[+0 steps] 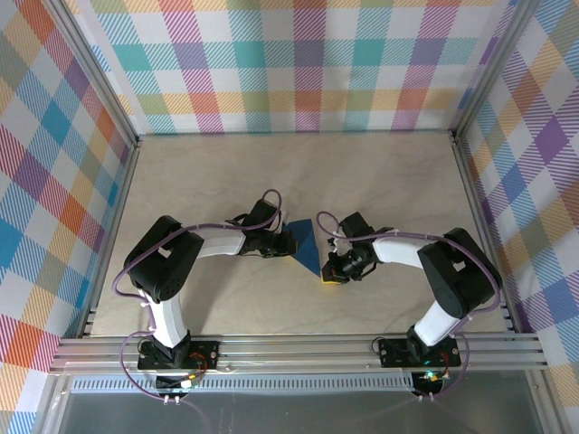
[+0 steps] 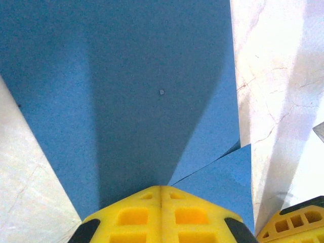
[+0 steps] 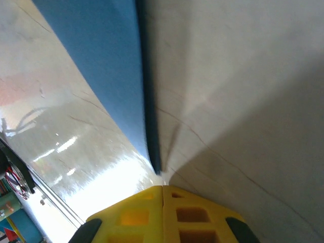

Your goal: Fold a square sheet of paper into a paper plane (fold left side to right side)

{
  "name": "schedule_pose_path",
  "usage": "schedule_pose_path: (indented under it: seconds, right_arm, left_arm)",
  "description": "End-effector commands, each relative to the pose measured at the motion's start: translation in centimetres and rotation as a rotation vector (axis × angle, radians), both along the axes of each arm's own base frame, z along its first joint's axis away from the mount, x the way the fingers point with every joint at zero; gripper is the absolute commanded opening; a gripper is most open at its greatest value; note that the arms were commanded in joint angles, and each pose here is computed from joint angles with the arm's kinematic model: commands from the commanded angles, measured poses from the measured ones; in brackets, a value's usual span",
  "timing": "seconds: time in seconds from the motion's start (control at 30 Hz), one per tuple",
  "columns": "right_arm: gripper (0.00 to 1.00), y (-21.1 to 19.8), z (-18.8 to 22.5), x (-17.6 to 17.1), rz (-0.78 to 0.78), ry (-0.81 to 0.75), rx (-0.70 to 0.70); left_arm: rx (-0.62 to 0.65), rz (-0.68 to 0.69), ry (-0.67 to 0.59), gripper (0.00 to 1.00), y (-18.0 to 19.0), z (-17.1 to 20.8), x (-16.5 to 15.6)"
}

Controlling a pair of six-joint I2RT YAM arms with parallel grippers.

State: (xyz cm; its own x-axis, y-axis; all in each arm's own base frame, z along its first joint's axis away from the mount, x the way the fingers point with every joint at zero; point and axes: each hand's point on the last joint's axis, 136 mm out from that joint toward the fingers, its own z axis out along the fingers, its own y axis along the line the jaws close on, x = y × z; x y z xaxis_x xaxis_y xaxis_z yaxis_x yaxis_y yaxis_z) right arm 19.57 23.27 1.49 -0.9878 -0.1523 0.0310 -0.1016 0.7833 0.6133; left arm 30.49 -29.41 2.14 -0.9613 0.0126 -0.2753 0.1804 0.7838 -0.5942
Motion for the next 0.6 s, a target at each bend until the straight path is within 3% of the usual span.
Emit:
schedule_pose_path:
  seconds: [0.0, 0.1, 0.23, 0.4, 0.57]
  right_arm:
    - [0.02, -0.7, 1.2, -0.5, 0.023, -0.011, -0.005]
    - [0.07, -0.8, 2.8, 0.9, 0.019, -0.094, 0.025]
    - [0.22, -1.1, 4.2, 3.0, 0.007, -0.189, 0.065]
    - [0.44, -0.4, 5.1, 5.5, 0.03, -0.317, 0.094]
    - [0.54, 1.2, 5.4, 7.9, 0.058, -0.381, 0.148]
  left_arm:
    - [0.002, 0.021, 0.025, 0.04, 0.1, 0.4, -0.2]
    - [-0.066, 0.012, -0.028, 0.13, -0.9, 2.7, 0.5]
    - [-0.09, 0.002, -0.117, 0.21, -1.0, 5.6, 1.6]
    - [-0.059, 0.041, -0.247, 0.35, 1.4, 8.2, 2.7]
    - [-0.033, 0.087, -0.273, 0.41, 4.0, 8.4, 2.6]
